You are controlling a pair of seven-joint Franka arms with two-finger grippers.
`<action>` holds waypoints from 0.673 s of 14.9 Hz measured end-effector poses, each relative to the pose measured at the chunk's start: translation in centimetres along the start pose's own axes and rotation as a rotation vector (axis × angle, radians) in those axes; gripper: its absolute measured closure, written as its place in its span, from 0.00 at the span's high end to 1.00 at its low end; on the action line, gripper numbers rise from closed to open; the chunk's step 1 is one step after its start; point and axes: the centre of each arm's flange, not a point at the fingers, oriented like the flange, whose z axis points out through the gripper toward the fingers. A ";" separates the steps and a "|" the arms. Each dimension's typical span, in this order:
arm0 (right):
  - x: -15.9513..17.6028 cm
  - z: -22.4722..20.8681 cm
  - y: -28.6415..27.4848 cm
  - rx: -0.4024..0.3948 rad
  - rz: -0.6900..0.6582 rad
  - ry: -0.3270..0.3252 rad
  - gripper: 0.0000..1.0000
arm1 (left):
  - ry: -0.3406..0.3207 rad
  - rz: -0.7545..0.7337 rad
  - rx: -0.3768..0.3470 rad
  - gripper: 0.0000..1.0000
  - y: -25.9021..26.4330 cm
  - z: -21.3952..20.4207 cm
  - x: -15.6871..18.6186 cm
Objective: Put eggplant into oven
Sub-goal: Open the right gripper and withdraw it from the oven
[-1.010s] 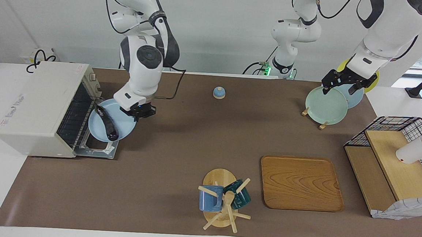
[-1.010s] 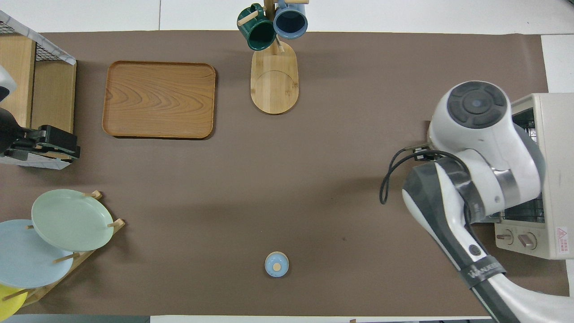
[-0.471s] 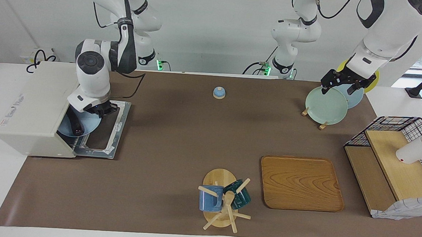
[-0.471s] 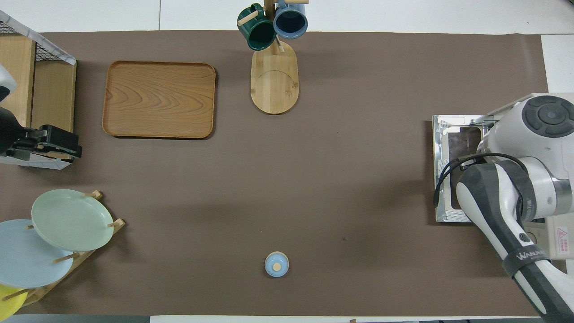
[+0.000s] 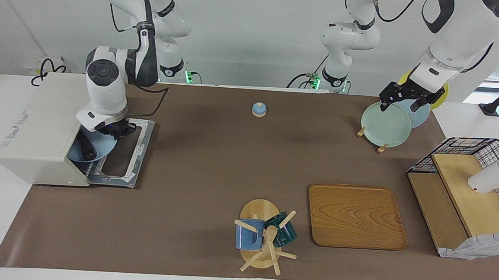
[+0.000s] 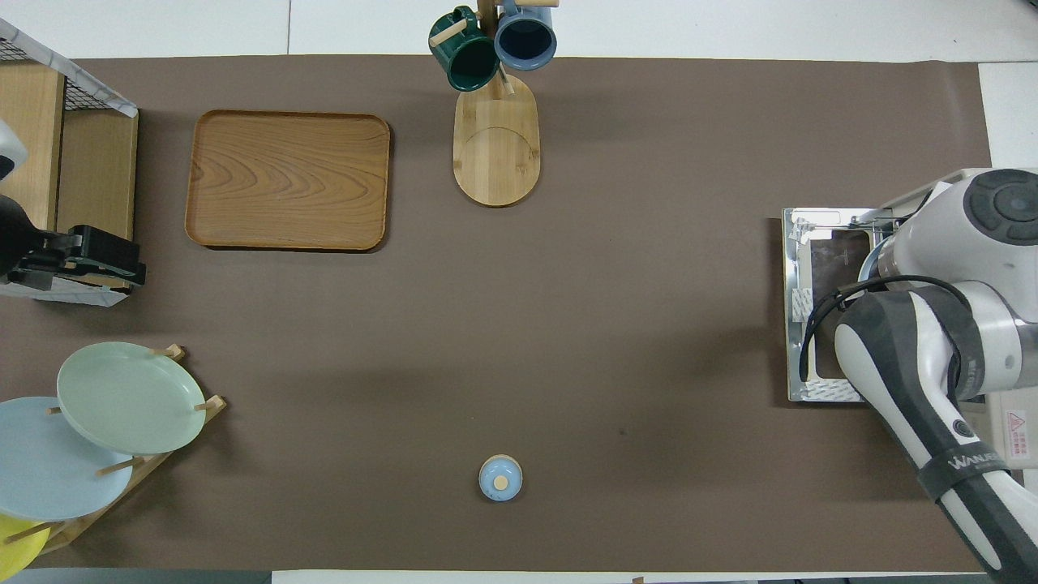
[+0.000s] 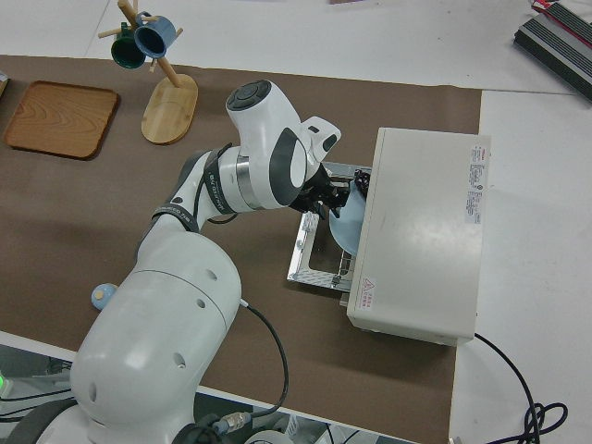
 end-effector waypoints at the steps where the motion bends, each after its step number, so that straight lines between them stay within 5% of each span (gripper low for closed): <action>1: 0.4 -1.3 -0.1 0.030 0.006 0.007 0.33 | 0.000 -0.002 0.000 1.00 -0.1 0.0 0.0; 5: 3.2 -2.9 -4.9 0.078 0.050 0.135 0.01 | 0.000 -0.002 0.000 1.00 -0.1 0.0 0.0; 10: 5.7 6.4 -8.6 0.097 0.118 0.099 0.01 | 0.000 -0.003 0.000 1.00 -0.2 0.0 0.0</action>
